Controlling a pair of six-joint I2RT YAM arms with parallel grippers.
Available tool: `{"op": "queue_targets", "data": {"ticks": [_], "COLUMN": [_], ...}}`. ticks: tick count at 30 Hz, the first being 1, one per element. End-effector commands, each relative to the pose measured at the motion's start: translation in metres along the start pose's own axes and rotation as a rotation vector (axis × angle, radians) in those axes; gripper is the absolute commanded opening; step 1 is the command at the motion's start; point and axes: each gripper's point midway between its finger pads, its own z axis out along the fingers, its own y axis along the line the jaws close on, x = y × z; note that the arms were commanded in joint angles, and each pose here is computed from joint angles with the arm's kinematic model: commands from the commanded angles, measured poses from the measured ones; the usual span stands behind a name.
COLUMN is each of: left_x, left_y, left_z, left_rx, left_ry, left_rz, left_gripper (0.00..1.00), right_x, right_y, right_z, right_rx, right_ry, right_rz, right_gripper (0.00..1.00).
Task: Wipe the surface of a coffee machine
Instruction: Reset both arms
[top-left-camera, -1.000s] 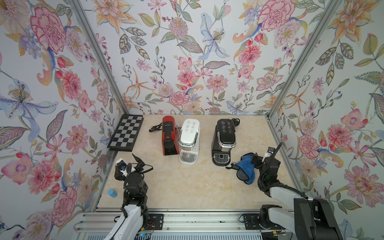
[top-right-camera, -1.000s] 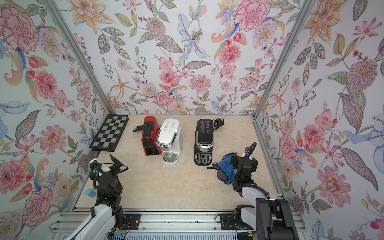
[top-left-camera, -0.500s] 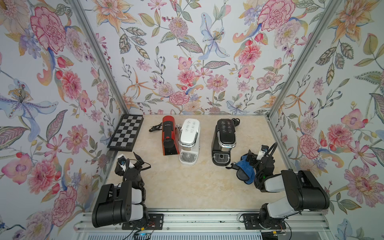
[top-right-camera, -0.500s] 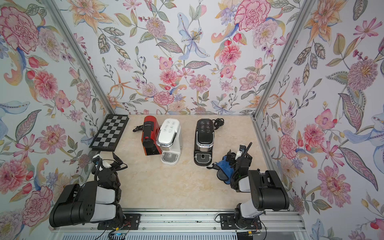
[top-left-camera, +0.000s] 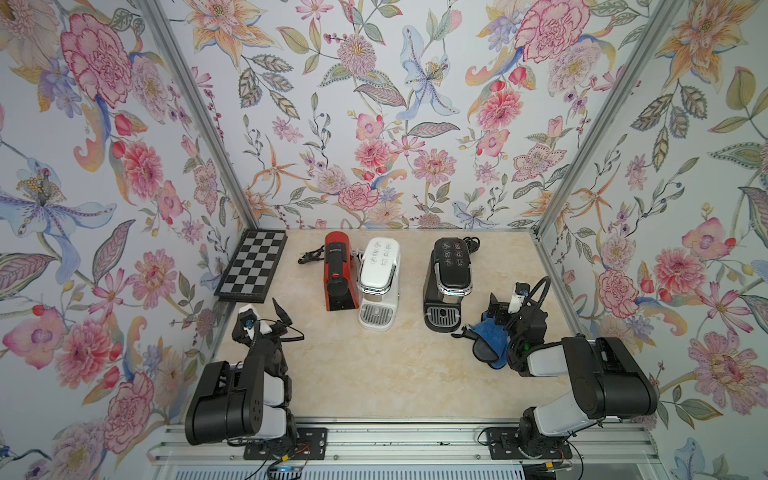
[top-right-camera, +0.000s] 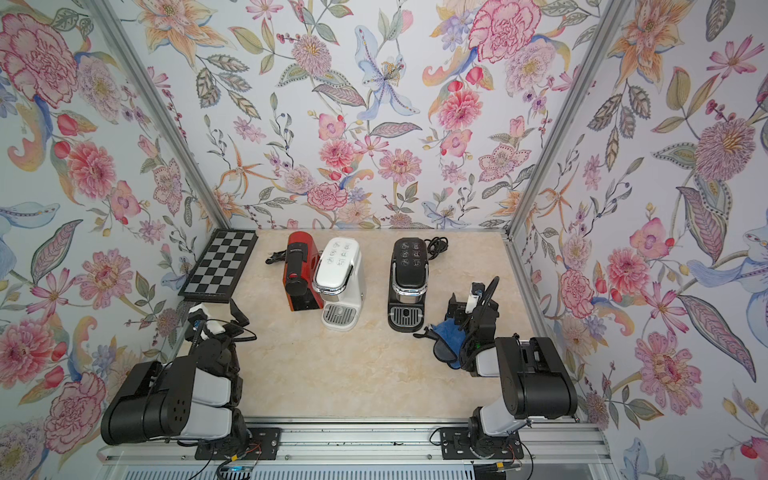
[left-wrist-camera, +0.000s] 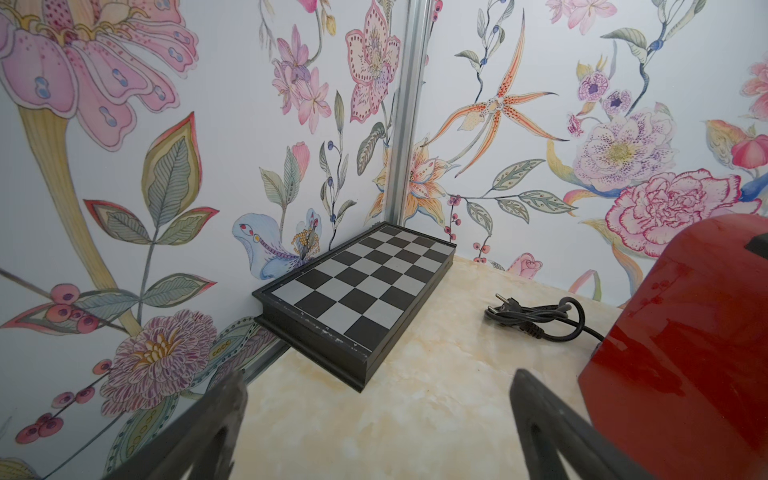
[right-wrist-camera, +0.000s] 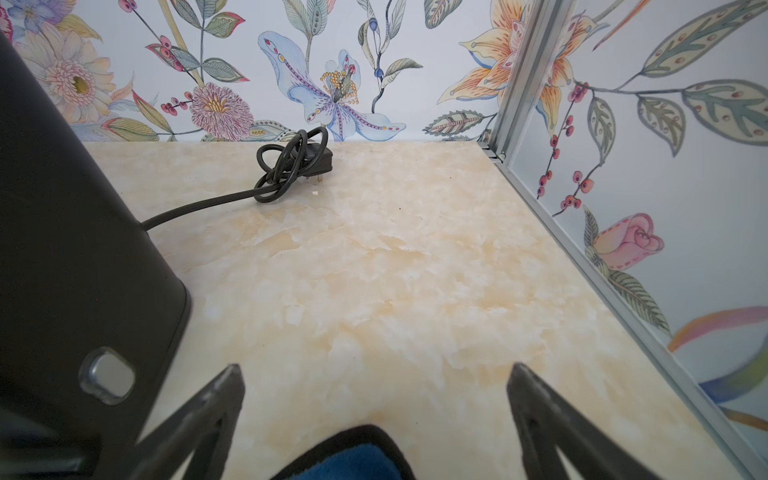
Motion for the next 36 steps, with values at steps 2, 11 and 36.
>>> {"op": "queue_targets", "data": {"ticks": [2, 11, 36], "left_x": [-0.005, 0.019, 0.028], "left_y": [-0.025, -0.066, -0.062], "left_z": [-0.001, 0.028, 0.022], "left_rx": [0.097, 0.173, 0.159], "left_ry": [-0.023, 0.075, 0.097], "left_rz": [0.094, 0.232, 0.251], "left_gripper": [0.99, 0.99, 0.99], "right_x": [-0.006, -0.006, -0.006], "right_y": [0.004, 0.004, 0.005], "right_z": [0.002, 0.002, 0.0], "right_rx": [-0.017, -0.014, -0.008], "right_ry": [-0.015, -0.018, -0.02], "right_rz": [-0.017, -0.02, -0.03], "right_gripper": [1.0, 1.0, 1.0]}}
